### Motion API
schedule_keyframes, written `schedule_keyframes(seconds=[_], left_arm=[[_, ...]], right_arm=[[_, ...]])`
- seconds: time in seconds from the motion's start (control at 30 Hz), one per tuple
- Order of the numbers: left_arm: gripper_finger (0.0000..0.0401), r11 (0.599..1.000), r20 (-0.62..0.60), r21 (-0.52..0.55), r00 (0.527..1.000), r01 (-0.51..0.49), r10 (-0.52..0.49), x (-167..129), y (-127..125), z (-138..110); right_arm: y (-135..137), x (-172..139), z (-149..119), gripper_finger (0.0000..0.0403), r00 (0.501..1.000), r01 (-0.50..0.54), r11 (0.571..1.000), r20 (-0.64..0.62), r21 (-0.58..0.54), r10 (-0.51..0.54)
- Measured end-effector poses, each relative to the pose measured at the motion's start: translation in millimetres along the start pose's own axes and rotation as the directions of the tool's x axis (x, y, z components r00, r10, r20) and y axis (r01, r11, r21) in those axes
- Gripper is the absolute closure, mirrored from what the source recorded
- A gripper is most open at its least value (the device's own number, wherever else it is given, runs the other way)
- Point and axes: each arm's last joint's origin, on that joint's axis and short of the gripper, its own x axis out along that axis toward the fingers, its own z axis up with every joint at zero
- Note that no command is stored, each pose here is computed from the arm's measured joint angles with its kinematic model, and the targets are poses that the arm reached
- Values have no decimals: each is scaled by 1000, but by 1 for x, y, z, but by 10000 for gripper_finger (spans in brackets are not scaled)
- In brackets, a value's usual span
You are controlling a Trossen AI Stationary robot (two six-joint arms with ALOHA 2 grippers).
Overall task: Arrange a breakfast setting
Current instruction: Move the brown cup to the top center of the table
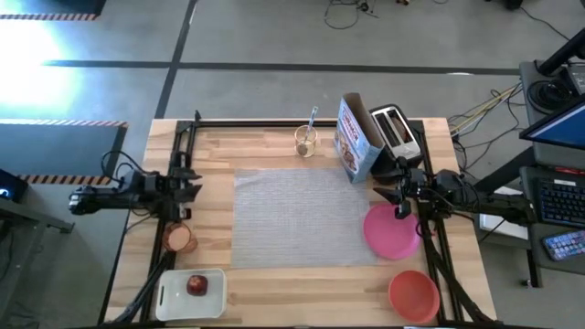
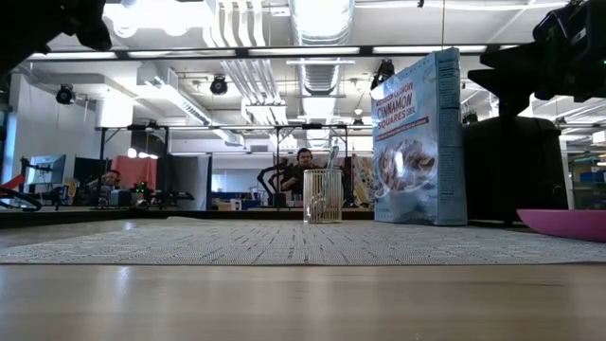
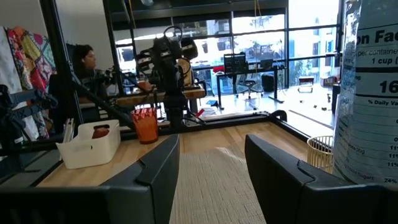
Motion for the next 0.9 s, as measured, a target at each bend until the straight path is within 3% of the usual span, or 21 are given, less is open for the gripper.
schedule_keyframes(seconds=[0.13, 0.27, 0.37, 0.53, 0.63, 0.73, 0.9], left_arm=[[317, 997, 15, -72, 999, 37, -36, 1, -1, 1], [317, 973, 53, -230, 999, 1, 11, 4, 1, 5], [317, 954, -11, -294, 998, -55, 54, 14, 4, 10], [317, 931, -206, -308, 969, -197, 137, 41, 11, 17], [317, 885, -337, -266, 896, -383, 287, 59, 18, 21], [317, 810, -507, -190, 762, -555, 403, 72, 22, 17], [317, 722, -742, -131, 550, -680, 384, 84, 22, 5]], right_arm=[[0, 0, 0, 232, 1000, 0, 1000, -1, 0, 0], [0, 0, 0, 232, 1000, 0, 1000, -1, -1, 0], [0, 0, 0, 232, 1000, 0, 1000, -1, 0, 0], [0, 0, 0, 232, 1000, 0, 1000, -1, -1, 0], [0, 0, 0, 232, 1000, 0, 1000, -1, 0, 0], [0, 0, 0, 232, 1000, 0, 1000, -1, 0, 0], [0, 0, 0, 232, 1000, 0, 1000, -1, 0, 0]])
